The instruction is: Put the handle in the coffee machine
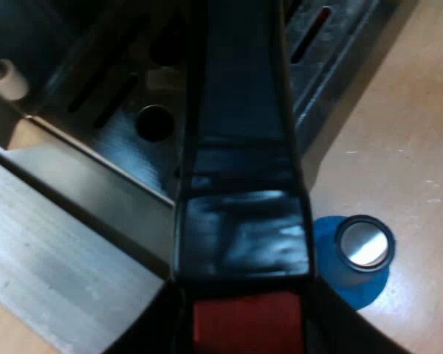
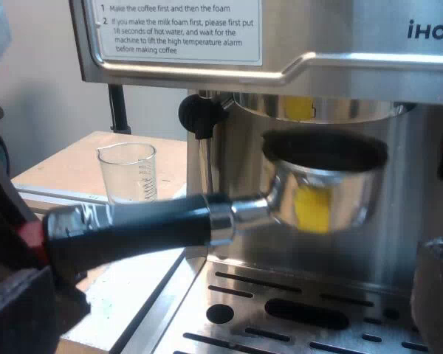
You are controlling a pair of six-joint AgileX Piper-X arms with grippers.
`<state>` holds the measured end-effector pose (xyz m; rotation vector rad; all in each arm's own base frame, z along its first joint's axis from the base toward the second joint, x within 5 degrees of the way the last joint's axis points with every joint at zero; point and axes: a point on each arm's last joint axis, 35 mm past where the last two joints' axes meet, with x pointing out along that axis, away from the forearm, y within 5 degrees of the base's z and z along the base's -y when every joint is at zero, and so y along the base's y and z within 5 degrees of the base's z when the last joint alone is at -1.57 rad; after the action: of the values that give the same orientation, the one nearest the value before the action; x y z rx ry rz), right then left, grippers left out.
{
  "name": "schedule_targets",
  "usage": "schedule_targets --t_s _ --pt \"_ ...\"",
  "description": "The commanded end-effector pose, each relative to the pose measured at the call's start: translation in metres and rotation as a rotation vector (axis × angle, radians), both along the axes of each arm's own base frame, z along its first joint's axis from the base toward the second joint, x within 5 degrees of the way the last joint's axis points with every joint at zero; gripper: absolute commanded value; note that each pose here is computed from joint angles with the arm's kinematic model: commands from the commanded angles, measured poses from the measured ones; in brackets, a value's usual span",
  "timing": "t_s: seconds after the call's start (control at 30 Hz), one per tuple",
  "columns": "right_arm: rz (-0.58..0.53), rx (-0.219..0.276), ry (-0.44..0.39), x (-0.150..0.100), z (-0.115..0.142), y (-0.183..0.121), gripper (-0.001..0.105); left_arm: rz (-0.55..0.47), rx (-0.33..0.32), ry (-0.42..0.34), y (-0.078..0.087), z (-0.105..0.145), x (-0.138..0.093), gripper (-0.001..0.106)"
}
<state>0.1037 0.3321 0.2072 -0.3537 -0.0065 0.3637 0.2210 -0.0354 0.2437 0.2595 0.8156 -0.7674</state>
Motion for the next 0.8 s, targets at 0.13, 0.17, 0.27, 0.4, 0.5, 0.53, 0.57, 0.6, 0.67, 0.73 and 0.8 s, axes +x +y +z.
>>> schedule_targets --t_s 0.13,0.17,0.27,0.4,0.5,0.53,0.57,0.6,0.67,0.73,0.8 --pt "-0.001 0.005 -0.008 0.001 0.002 0.000 0.105 -0.019 -0.038 -0.038 0.001 0.009 0.007 0.000" --pt "-0.001 0.005 -0.008 0.001 0.002 0.000 0.105 -0.019 -0.038 -0.041 0.001 0.010 0.008 0.000" --pt "-0.001 0.005 -0.008 0.001 0.002 0.000 0.105 -0.019 -0.039 -0.059 0.001 0.016 0.010 0.000" --pt "-0.001 0.005 -0.008 0.001 0.002 0.000 0.105 -0.019 -0.039 -0.058 0.001 0.022 0.011 0.000" --pt "-0.001 0.005 -0.008 0.001 0.002 0.000 0.105 -0.036 -0.064 -0.030 0.000 0.022 0.010 0.000" --pt "-0.001 0.005 -0.008 0.001 0.002 0.000 0.105 -0.034 -0.067 -0.024 0.000 0.022 0.010 0.000" --pt "-0.001 0.005 -0.008 0.001 0.002 0.000 0.105 -0.033 -0.067 -0.023 0.000 0.022 0.010 0.000" --pt "-0.001 0.005 -0.008 0.001 0.002 0.000 0.105 -0.032 -0.067 -0.023 0.000 0.022 0.010 0.000" --pt "-0.001 0.005 -0.008 0.001 0.002 0.000 0.105 -0.029 -0.067 -0.022 0.001 0.022 0.010 0.000" --pt "-0.001 0.005 -0.008 0.001 0.002 0.000 0.105 -0.026 -0.067 -0.025 0.002 0.022 0.010 0.000" --pt "-0.001 0.005 -0.008 0.001 0.002 0.000 0.105 -0.023 -0.068 -0.031 0.002 0.022 0.011 0.000"
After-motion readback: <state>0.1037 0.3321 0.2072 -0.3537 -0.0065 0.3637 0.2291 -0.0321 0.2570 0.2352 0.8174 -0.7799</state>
